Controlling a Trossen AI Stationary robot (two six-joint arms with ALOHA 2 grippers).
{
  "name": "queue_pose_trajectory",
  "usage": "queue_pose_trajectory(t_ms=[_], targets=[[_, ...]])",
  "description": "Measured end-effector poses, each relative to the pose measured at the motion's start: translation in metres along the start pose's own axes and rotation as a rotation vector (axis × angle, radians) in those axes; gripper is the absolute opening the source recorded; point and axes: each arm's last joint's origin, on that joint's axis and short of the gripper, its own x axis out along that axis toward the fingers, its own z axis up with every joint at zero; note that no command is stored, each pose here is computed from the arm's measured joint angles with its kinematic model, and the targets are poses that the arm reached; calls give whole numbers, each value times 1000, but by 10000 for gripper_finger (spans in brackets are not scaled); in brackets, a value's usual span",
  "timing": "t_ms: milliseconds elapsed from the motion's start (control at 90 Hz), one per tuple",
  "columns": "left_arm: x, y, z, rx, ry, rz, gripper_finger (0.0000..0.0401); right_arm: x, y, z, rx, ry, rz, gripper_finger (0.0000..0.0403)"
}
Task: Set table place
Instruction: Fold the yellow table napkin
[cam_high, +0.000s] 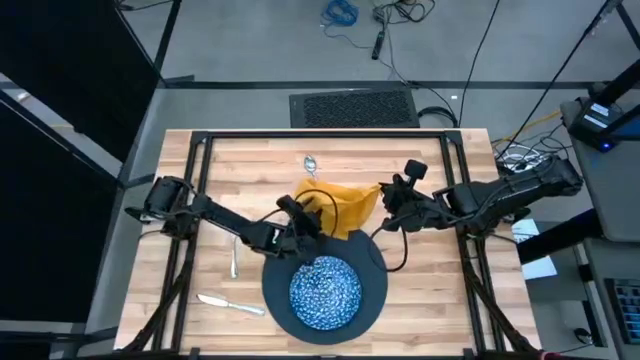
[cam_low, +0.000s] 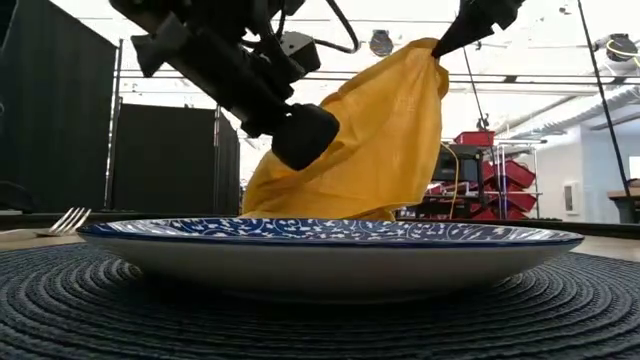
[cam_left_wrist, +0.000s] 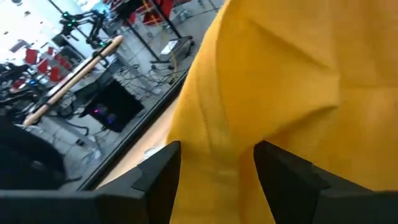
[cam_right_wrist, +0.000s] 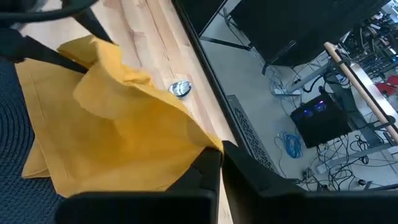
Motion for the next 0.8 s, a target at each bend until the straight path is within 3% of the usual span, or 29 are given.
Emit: queue_pose_trajectory(t_ms=[800], targets=[[-2,17,-37,42,201,106,189,0,0,1,-2,-8,0,0]])
